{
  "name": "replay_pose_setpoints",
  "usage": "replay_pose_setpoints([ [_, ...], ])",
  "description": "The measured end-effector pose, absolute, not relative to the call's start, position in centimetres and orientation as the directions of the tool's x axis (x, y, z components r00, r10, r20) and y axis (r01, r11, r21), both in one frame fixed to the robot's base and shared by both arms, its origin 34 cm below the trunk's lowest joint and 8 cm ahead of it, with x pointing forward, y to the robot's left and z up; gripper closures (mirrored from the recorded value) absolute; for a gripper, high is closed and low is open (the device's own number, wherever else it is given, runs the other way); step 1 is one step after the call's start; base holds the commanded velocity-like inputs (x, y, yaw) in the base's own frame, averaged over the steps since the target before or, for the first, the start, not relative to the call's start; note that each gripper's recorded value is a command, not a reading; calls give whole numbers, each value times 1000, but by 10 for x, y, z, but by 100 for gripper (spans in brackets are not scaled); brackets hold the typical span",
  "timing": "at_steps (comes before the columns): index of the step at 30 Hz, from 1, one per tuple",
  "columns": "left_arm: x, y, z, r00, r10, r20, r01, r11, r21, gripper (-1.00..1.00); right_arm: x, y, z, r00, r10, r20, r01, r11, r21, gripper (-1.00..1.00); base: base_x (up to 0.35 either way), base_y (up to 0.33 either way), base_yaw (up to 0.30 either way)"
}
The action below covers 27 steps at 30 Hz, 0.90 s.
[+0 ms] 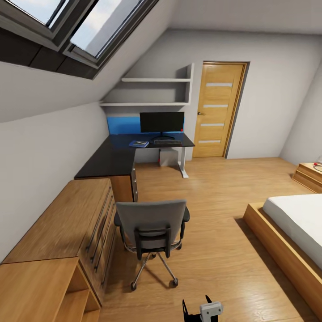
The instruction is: In the bedroom, organize the workspace by keeping the computer under the desk, ensuring the monitor is on the desk, placing the keyboard on the desk next to the monitor, placing the mouse on the desk next to the keyboard, moving the folder from the swivel chair onto the desk next to the mouse, stacking the notebook on top of the folder with the pen on top of the notebook, and positioning the swivel chair next to the desk.
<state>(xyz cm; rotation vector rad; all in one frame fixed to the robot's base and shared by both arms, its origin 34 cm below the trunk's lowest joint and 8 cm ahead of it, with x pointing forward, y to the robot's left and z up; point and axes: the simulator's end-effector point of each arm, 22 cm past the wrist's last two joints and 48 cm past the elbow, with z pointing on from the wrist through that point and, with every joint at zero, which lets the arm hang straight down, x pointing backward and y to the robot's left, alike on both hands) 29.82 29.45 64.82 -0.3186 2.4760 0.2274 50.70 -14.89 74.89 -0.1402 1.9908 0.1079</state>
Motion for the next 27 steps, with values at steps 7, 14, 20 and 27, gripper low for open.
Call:
replay_pose_setpoints([
  [7, 301, 295, 642, -776, -173, -606, -281, 956, 87, -100, 510, -148, 743, -408, -46, -912, -146, 989, 15, -100, 0, 0, 0],
  [14, 303, 295, 636, -776, -173, -607, -281, 956, 87, -100, 512, -148, 738, -407, -45, -912, -143, 990, 15, -100, 0, 0, 0],
  [20, 305, 295, 631, -776, -173, -607, -281, 956, 87, -100, 514, -148, 732, -408, -45, -912, -143, 990, 15, -100, 0, 0, 0],
  [27, 307, 295, 624, -776, -173, -606, -281, 956, 87, -100, 516, -148, 725, -408, -46, -912, -144, 990, 15, -100, 0, 0, 0],
])
